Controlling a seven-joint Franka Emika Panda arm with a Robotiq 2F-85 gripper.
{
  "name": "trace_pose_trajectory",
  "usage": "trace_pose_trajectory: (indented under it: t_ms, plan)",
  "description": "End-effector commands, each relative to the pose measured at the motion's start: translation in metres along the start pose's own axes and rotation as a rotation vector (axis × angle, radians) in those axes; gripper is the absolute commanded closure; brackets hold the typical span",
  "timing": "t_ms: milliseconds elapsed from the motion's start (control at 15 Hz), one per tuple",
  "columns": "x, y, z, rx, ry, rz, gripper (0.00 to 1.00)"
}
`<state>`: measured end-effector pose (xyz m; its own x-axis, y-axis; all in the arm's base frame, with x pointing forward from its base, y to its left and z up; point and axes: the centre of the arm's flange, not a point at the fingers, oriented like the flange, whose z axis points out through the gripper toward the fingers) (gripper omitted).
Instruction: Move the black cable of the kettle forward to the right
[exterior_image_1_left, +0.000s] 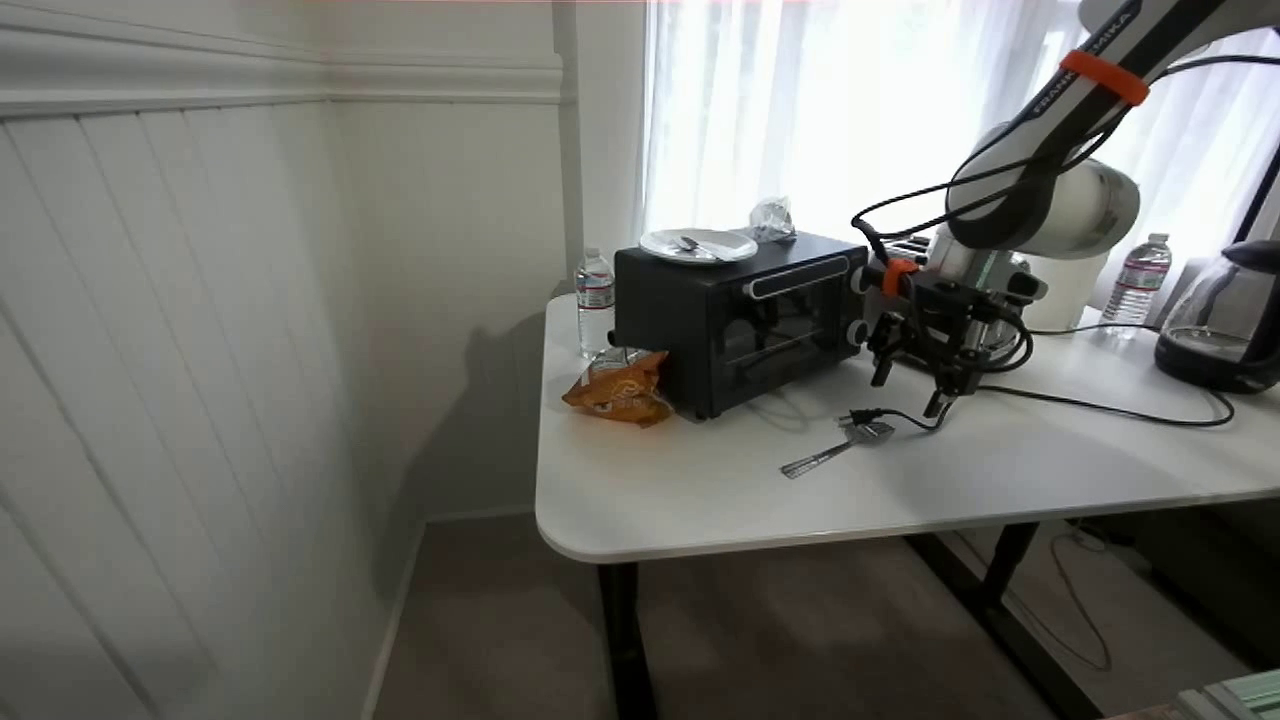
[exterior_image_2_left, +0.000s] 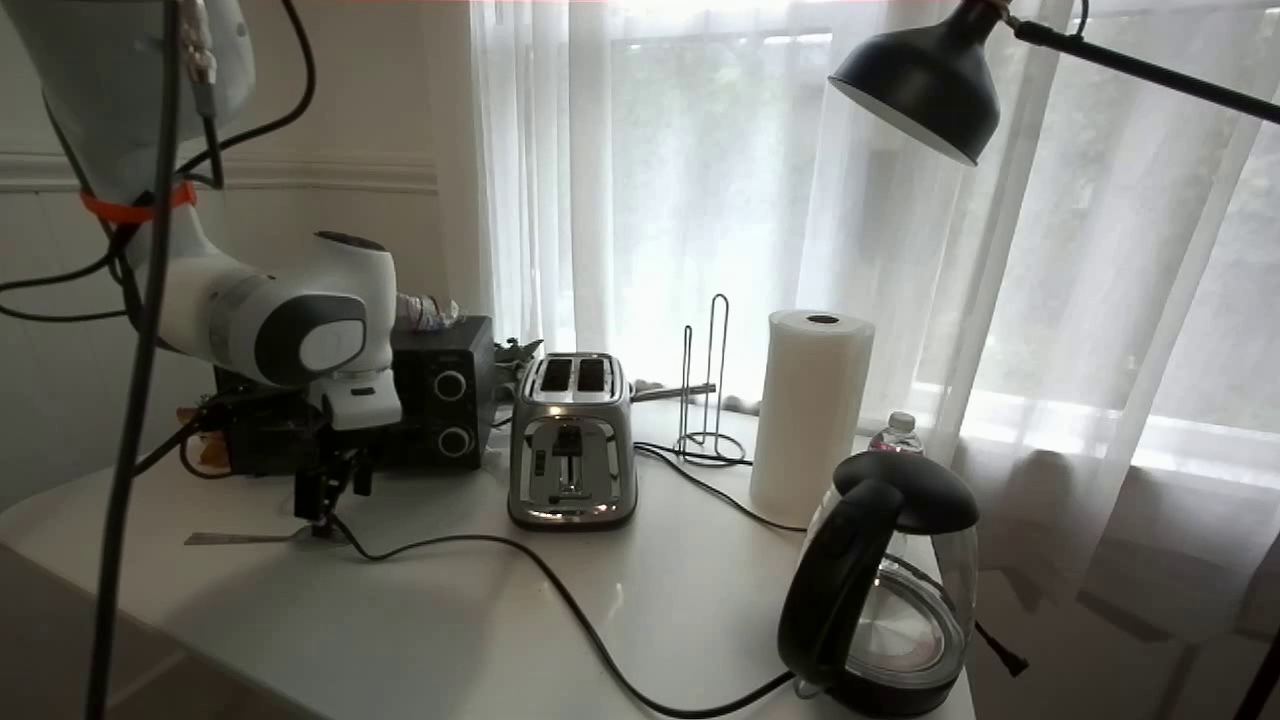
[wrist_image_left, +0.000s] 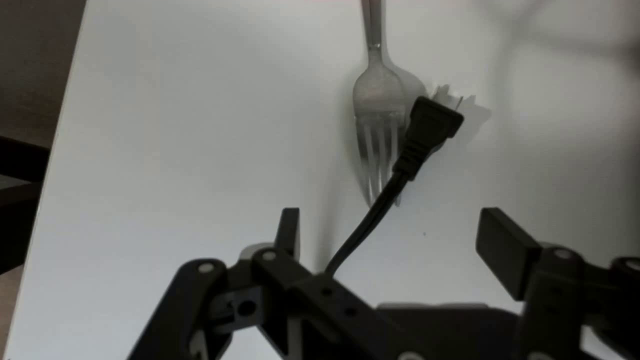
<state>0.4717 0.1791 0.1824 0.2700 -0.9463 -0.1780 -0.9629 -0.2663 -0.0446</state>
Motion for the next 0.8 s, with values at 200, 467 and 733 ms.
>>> trace_pose_trajectory:
  t_ms: [200,467,733]
  plan:
    - [0.0,-0.01,0.015,-0.007,0.011,0.057,0.31]
    - [0.002,-0.012,0.02,-0.016,0.007,0.068,0.41]
    - [0.002,-0.013,0.02,-0.017,0.003,0.069,0.67]
